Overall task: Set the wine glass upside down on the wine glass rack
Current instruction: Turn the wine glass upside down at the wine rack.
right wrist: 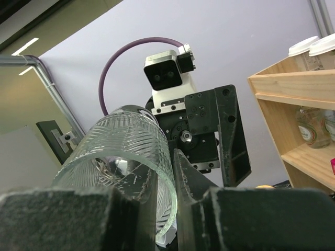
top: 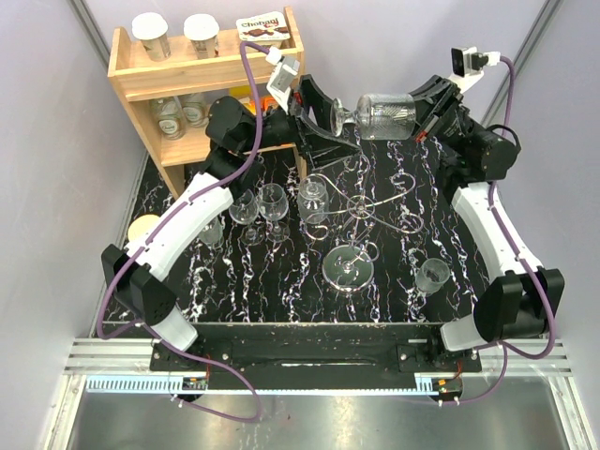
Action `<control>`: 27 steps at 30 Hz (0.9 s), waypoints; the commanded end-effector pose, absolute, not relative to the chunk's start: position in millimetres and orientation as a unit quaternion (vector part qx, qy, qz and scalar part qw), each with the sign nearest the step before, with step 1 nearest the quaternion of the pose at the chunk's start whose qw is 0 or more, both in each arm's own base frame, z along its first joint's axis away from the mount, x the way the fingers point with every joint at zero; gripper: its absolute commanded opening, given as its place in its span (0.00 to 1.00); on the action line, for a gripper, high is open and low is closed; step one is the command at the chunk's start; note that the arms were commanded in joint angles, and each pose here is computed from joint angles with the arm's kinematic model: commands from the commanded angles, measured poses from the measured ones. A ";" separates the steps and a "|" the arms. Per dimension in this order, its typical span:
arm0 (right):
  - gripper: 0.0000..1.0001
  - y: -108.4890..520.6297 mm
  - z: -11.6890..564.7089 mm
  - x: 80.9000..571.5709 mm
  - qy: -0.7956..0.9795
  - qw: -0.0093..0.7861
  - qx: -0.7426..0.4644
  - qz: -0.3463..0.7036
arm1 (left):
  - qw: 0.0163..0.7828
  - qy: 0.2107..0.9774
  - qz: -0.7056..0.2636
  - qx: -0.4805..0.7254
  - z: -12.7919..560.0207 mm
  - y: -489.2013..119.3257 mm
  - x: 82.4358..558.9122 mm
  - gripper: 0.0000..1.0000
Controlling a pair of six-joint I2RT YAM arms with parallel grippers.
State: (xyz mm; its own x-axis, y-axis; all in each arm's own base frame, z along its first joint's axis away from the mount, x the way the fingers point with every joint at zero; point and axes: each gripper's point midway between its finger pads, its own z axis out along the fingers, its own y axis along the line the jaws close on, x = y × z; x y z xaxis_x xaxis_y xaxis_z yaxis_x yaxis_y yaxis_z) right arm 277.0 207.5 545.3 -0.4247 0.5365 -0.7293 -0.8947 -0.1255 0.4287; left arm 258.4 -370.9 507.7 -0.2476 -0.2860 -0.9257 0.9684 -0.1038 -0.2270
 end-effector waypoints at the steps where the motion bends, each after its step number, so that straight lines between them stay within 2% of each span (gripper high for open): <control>1: 0.05 210.7 547.9 258.6 0.415 0.528 -0.239 0.701 | 0.515 0.384 -0.661 0.387 553.6 -354.3 227.0 0.99; 5: 0.08 217.4 532.6 265.2 0.429 0.526 -0.236 0.695 | 0.516 0.382 -0.663 0.384 559.1 -354.2 227.3 0.99; 16: 0.08 236.1 501.9 271.1 0.456 0.502 -0.230 0.698 | 0.526 0.396 -0.644 0.391 552.5 -359.8 238.7 0.99; 27: 0.04 236.2 498.8 265.3 0.462 0.499 -0.239 0.693 | 0.530 0.433 -0.609 0.402 533.8 -356.8 242.9 0.99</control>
State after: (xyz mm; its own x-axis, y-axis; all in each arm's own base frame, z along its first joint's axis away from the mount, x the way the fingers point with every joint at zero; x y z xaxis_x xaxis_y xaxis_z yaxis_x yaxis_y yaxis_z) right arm 287.6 240.2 469.3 -0.4796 0.4410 -0.7586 -0.8606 -0.0679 0.5047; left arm 254.9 -367.8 519.5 -0.2028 -0.2868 -0.9363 0.9783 -0.1003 -0.1812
